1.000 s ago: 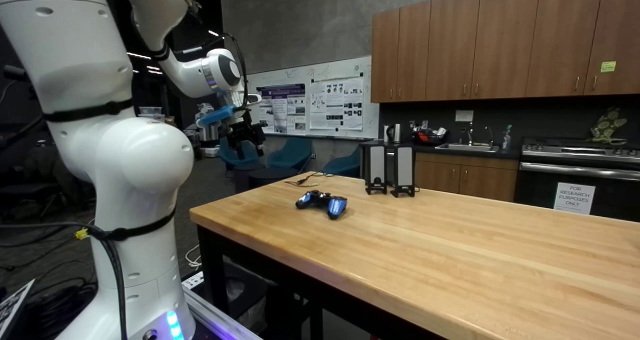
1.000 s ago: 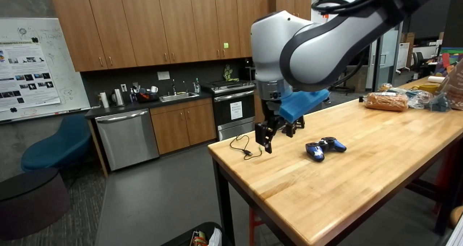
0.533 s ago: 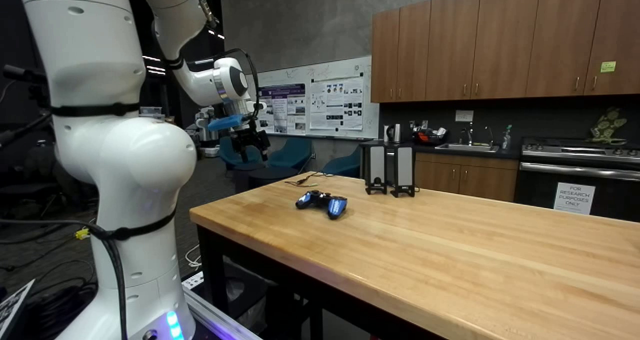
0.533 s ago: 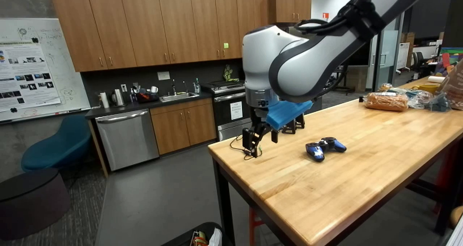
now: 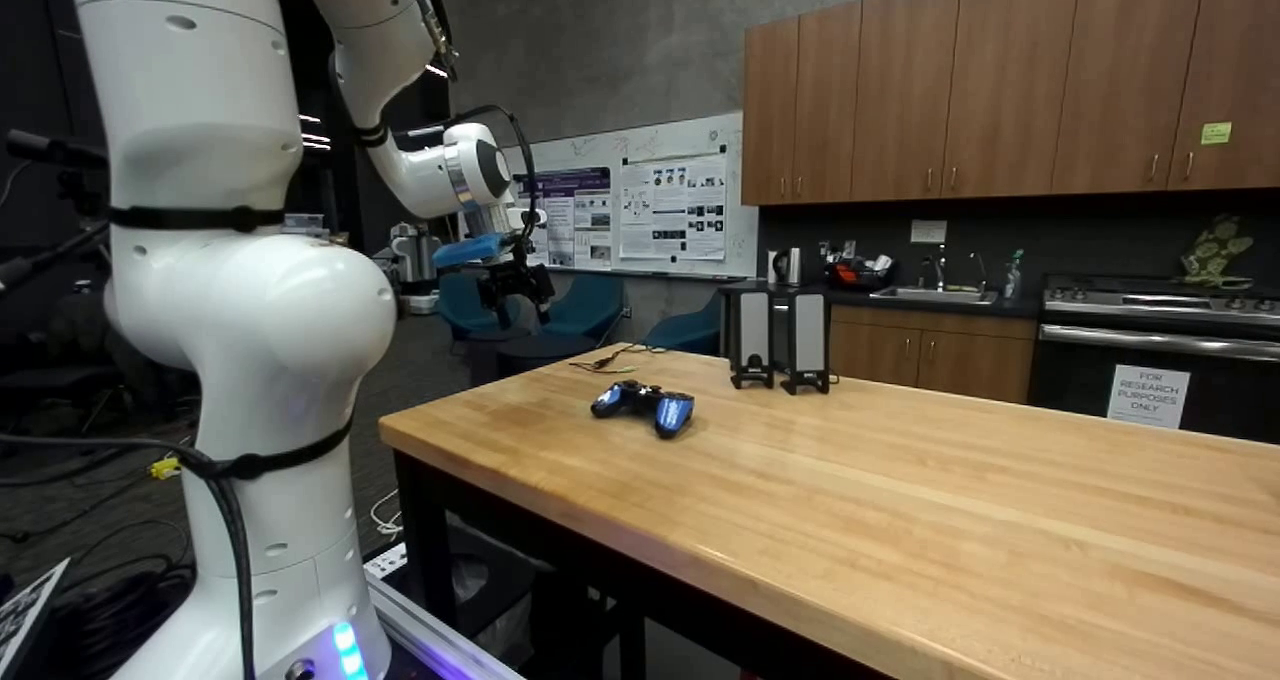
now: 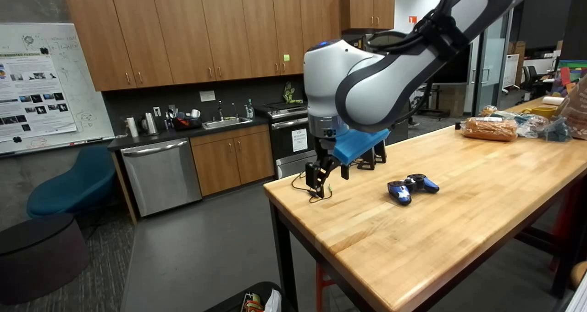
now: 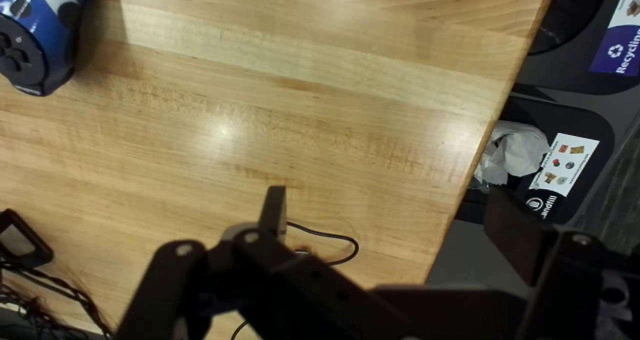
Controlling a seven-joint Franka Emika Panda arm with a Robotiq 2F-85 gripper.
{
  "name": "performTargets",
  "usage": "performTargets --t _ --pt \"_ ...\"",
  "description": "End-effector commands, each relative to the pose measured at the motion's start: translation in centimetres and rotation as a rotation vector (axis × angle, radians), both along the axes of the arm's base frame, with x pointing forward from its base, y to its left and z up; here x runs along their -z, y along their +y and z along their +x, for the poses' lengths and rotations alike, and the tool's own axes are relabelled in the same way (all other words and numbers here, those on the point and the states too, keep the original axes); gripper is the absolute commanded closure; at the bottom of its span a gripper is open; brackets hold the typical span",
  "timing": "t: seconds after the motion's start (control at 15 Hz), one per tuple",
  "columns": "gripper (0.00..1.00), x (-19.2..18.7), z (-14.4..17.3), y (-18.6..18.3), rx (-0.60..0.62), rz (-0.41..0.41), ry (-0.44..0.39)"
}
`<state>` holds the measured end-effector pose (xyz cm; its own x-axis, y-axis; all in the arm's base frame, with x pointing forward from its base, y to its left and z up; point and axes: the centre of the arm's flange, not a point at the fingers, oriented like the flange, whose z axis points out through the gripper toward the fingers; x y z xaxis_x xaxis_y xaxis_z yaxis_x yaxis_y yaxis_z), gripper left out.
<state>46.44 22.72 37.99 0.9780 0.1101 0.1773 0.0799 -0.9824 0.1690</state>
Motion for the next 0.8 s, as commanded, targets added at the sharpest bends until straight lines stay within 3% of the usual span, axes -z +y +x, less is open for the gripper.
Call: performTargets --t 0.0,0.73 --pt "0.0 0.04 -0.03 0.08 -0.001 0.0 0.001" --pt "0.0 0.05 -0.13 0.29 -0.003 0.001 0.001"
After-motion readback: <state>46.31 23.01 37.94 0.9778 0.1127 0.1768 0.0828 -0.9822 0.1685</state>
